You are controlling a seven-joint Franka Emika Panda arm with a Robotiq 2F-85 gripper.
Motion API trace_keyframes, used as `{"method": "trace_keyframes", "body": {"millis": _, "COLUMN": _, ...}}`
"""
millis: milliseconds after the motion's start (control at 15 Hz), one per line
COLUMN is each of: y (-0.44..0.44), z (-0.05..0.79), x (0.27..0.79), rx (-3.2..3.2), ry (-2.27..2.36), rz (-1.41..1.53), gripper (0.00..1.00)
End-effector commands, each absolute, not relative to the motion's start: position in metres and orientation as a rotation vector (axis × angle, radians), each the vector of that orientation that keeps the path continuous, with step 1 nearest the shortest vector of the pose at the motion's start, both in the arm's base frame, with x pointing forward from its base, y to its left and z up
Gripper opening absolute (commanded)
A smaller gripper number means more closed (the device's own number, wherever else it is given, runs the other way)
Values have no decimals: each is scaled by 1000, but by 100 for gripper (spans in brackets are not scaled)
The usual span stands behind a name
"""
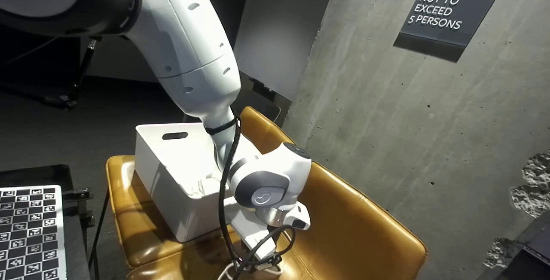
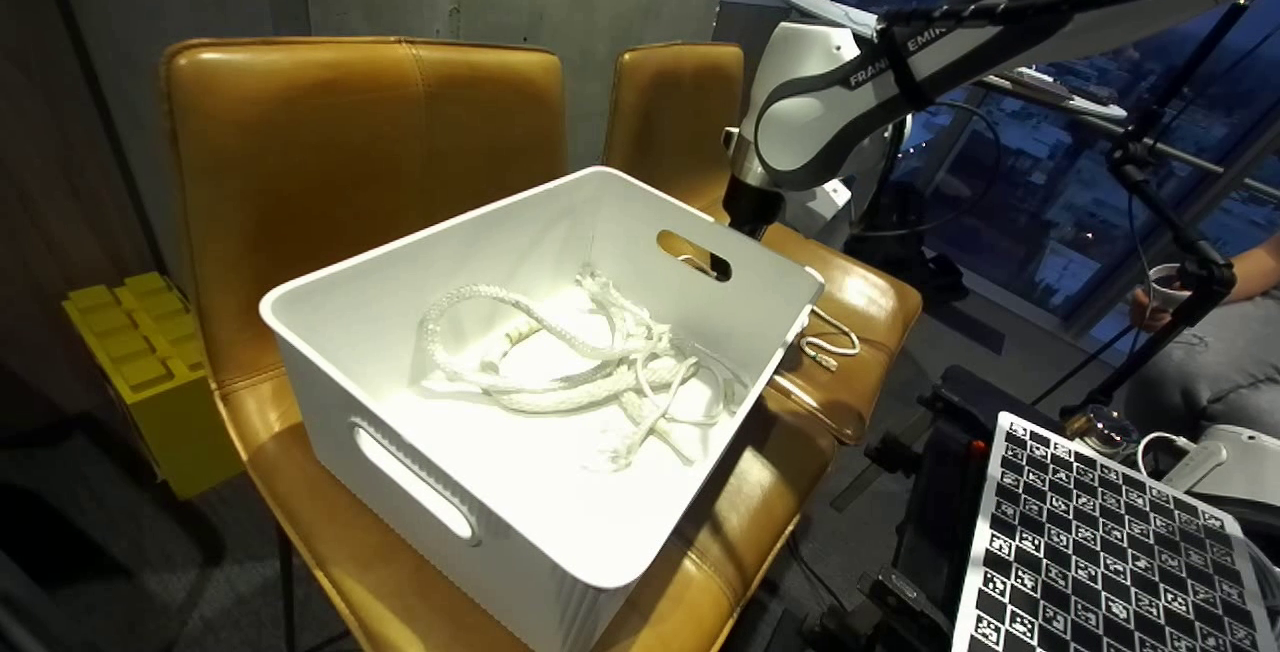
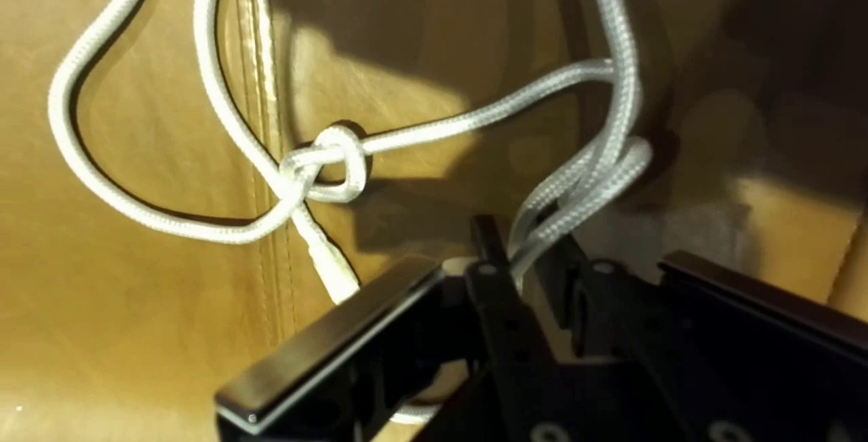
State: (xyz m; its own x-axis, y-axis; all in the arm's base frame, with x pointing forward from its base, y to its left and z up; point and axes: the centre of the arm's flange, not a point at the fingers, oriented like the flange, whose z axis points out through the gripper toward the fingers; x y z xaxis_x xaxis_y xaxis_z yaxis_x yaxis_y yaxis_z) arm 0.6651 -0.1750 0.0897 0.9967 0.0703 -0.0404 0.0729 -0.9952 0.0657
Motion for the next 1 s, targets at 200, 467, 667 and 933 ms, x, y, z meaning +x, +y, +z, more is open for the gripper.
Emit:
{"method": "trace_keyframes", "body": {"millis": 200, "y": -195, "z": 102, "x": 648, "rx": 3040, "ry": 49, "rz": -45, "gripper": 1}}
{"method": "trace_keyframes", "body": {"millis": 467, "y": -209, "z": 146, "x": 616, "rx": 3024, "ry": 28, "rz": -50, "gripper": 1}}
{"method": "trace_keyframes", "body": {"millis": 667, "y": -216, "z": 198, "x": 594, "rx": 3004, "ry": 45, "rz": -24, "gripper": 1}}
{"method": "trace_keyframes", "body": {"millis": 933, "y": -207, "z": 280, "x": 582, "rx": 2986, "ry": 85, "rz": 67, "gripper": 1}}
